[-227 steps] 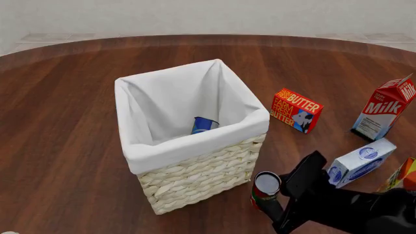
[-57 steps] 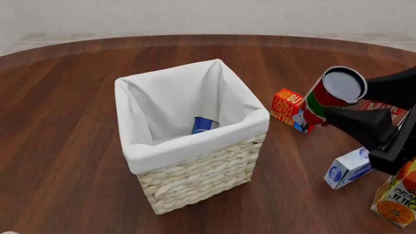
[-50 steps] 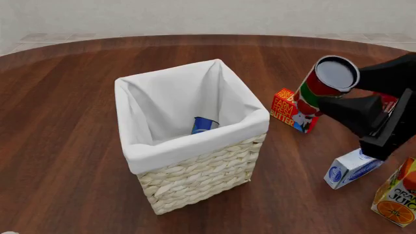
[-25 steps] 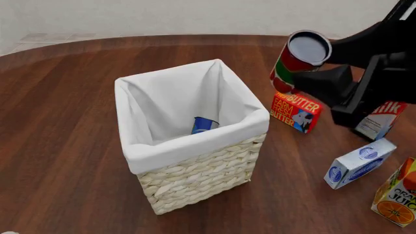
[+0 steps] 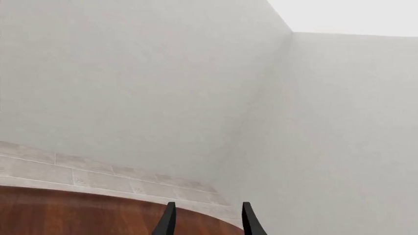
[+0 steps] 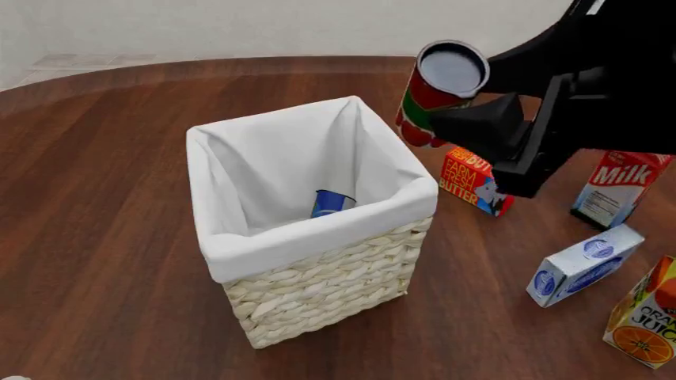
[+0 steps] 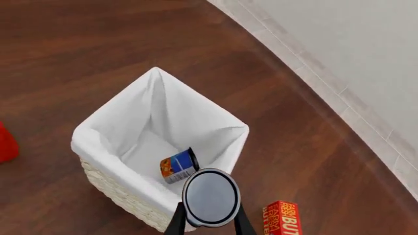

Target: Pick up the alphabet soup and the tomato sauce, and put them in the basket.

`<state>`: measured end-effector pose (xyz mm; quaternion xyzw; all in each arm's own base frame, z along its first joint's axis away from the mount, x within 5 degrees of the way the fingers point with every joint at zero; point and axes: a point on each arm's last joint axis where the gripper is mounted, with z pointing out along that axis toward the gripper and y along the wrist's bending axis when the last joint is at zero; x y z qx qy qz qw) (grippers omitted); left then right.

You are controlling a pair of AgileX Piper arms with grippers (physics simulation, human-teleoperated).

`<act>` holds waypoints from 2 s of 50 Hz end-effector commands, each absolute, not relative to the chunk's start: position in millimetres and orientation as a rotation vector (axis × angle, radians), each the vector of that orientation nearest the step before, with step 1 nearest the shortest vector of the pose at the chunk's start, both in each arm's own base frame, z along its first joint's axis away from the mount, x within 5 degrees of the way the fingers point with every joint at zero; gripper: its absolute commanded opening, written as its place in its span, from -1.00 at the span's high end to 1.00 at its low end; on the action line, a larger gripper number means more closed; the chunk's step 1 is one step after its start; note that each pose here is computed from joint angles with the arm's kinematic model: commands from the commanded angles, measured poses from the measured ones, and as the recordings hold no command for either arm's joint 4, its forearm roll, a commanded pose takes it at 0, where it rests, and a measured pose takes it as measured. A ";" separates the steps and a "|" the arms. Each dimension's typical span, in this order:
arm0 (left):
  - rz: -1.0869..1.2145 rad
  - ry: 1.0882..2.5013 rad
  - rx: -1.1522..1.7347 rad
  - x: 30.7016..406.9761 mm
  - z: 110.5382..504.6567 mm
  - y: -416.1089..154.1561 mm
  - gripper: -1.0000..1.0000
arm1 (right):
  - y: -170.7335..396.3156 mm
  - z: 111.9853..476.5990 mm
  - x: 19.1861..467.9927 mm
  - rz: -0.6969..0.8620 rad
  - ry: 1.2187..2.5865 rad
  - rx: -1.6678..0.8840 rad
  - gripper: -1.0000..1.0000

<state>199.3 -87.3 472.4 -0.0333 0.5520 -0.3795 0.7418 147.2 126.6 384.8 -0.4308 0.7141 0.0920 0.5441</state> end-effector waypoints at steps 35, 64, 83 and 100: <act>-0.828 1.214 -0.082 202.7 468.9 -86.6 -1.00 | 179.7 365.4 166.0 0.303 1.713 -1.129 1.00; -0.828 1.214 -0.082 202.7 468.9 -86.6 -1.00 | 200.1 351.9 176.0 0.322 1.732 -1.152 1.00; -0.828 1.214 -0.082 202.7 468.9 -86.6 -1.00 | 208.5 346.2 182.3 0.326 1.750 -1.157 1.00; -0.828 1.214 -0.082 202.7 468.9 -86.6 -1.00 | 225.9 338.7 192.8 0.330 1.753 -1.176 1.00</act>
